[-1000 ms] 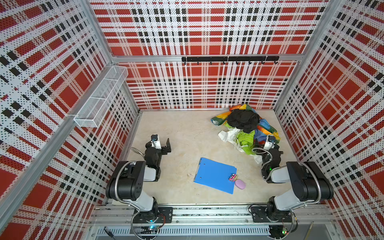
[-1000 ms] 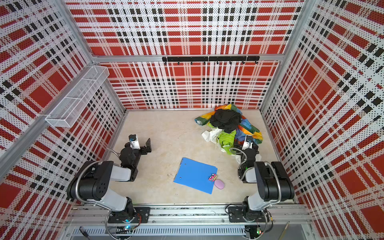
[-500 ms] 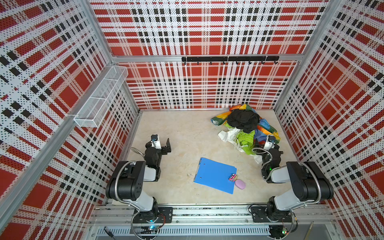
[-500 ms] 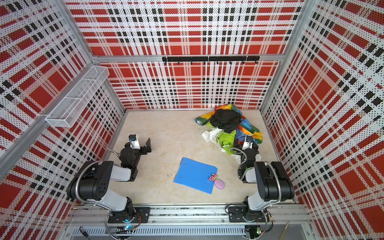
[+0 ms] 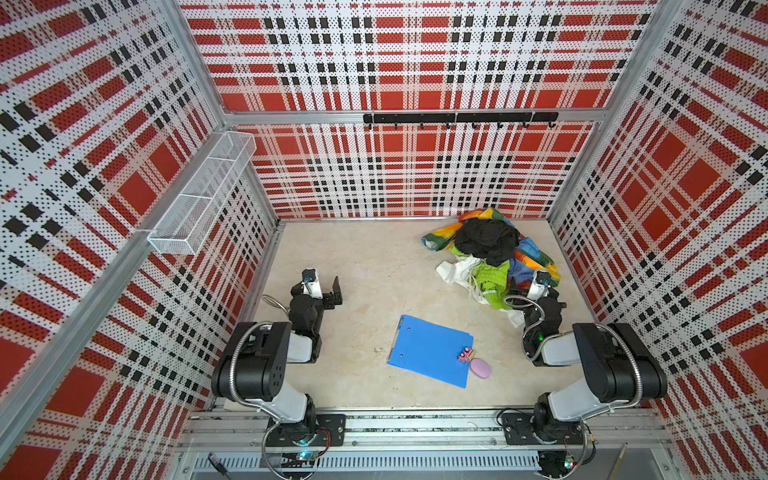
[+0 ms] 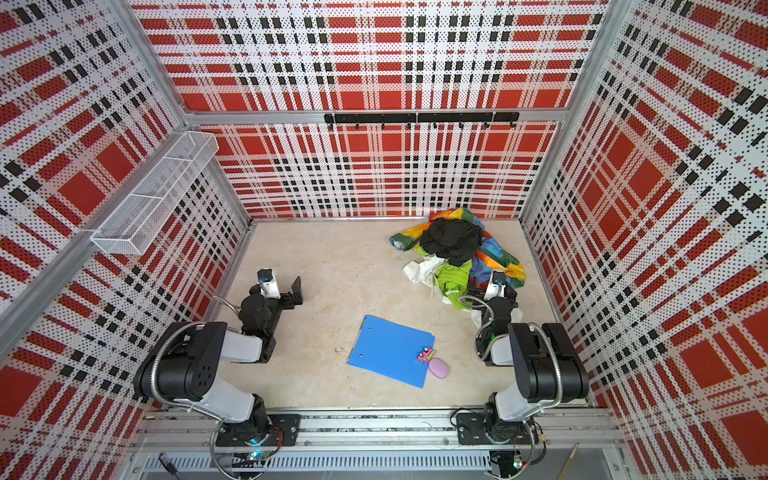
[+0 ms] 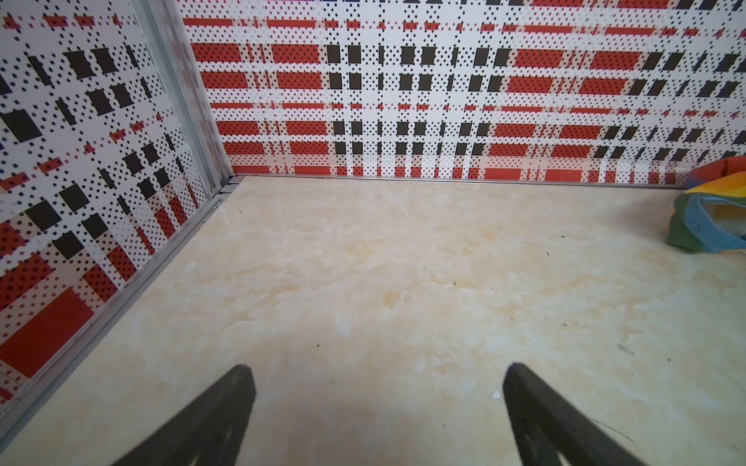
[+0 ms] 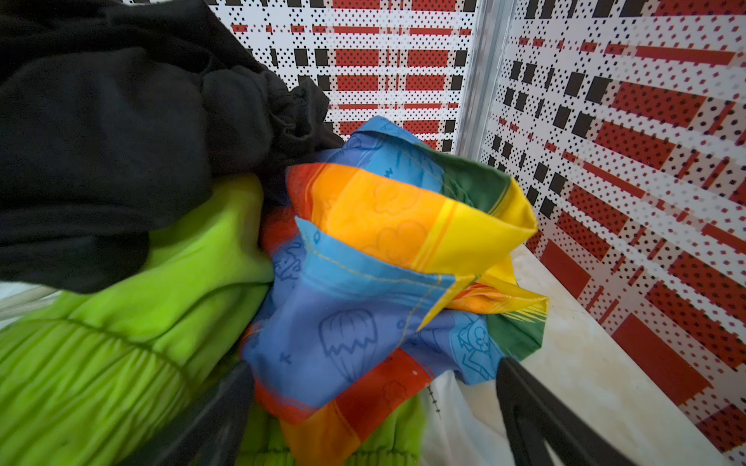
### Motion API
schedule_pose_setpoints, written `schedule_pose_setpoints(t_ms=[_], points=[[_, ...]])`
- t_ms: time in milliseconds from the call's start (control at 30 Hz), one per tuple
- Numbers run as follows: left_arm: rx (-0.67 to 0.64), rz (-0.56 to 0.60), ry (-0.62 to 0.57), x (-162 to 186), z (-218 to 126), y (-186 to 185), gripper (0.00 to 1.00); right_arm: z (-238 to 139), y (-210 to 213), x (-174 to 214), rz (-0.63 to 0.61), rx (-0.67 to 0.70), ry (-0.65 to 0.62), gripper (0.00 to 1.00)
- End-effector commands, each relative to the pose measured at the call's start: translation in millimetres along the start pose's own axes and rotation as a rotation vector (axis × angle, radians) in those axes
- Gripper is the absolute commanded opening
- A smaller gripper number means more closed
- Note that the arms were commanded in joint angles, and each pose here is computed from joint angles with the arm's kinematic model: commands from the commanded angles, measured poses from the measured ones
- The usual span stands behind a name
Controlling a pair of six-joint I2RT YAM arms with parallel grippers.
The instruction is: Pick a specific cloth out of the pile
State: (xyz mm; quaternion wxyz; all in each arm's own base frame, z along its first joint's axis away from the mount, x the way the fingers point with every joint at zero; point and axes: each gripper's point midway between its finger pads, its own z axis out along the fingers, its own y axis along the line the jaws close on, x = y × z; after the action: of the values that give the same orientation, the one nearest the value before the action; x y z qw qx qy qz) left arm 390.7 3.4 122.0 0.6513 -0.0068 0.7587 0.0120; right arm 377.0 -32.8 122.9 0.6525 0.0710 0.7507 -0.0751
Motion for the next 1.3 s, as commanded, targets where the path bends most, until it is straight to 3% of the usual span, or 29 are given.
schedule_pose_setpoints(t_ms=[0, 833, 1267], points=[[0.002, -0.004, -0.034, -11, 3, 1, 0.99, 3, 0, -17, 0.004, 0.008, -0.064, 1.0], [0.041, -0.022, -0.045, -13, -1, 0, 0.99, -6, 0, -21, 0.007, -0.003, -0.1, 1.0], [-0.03, 0.041, -0.062, -37, -12, -6, 0.99, -18, -5, -35, 0.022, 0.012, -0.131, 1.0]])
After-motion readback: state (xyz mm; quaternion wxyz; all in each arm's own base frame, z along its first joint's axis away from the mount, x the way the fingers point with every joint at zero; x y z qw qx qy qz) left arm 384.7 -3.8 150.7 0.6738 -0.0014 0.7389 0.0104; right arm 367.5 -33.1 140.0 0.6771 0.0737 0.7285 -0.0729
